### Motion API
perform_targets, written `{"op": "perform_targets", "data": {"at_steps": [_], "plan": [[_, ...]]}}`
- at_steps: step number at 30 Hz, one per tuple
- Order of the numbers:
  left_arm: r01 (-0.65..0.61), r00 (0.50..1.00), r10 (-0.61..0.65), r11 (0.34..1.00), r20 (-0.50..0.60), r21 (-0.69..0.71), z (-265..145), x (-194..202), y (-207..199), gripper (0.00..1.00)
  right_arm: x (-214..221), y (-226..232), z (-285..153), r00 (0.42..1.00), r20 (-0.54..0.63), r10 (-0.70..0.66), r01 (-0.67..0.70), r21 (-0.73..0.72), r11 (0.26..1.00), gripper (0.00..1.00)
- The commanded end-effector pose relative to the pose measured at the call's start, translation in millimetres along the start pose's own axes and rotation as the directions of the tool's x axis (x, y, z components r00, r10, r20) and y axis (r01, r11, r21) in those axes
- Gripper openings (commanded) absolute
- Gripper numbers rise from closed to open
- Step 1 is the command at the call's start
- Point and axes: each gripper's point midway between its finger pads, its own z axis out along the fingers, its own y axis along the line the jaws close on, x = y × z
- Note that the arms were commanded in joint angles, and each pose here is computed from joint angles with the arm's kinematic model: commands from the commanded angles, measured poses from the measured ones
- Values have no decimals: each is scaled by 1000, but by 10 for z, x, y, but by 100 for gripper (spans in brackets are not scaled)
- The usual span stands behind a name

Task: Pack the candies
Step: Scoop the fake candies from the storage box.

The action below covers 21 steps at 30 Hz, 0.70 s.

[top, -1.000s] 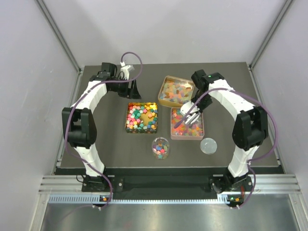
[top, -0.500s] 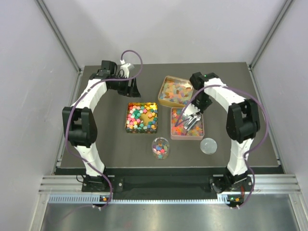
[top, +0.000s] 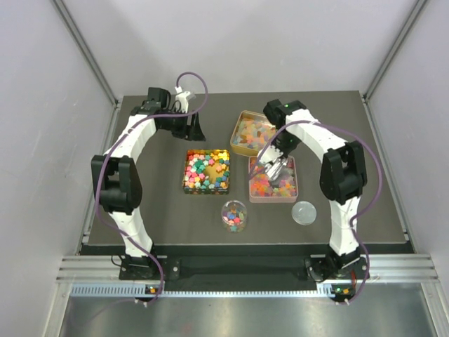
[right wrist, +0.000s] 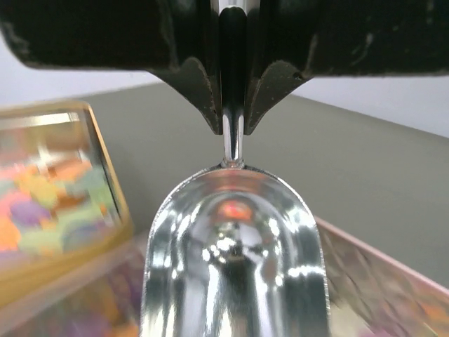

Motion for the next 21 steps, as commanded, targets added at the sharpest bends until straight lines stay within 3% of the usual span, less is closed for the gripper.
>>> {"op": "perform_targets", "data": {"at_steps": [1, 13, 21], "plan": [[-52, 998, 52, 999, 43, 4, -155, -107, -110, 75, -243, 89, -13, 1000, -10, -8, 8, -6, 1000, 0], [-16, 999, 22, 993, 46, -118, -448, 233, 135, 75, -711, 23, 76, 995, -6, 104, -104, 5, 995, 0], [-4, 999, 9, 995, 51, -104, -530, 323, 63, 75, -891, -117, 110, 953, 159, 259, -255, -47, 966, 0]]}}
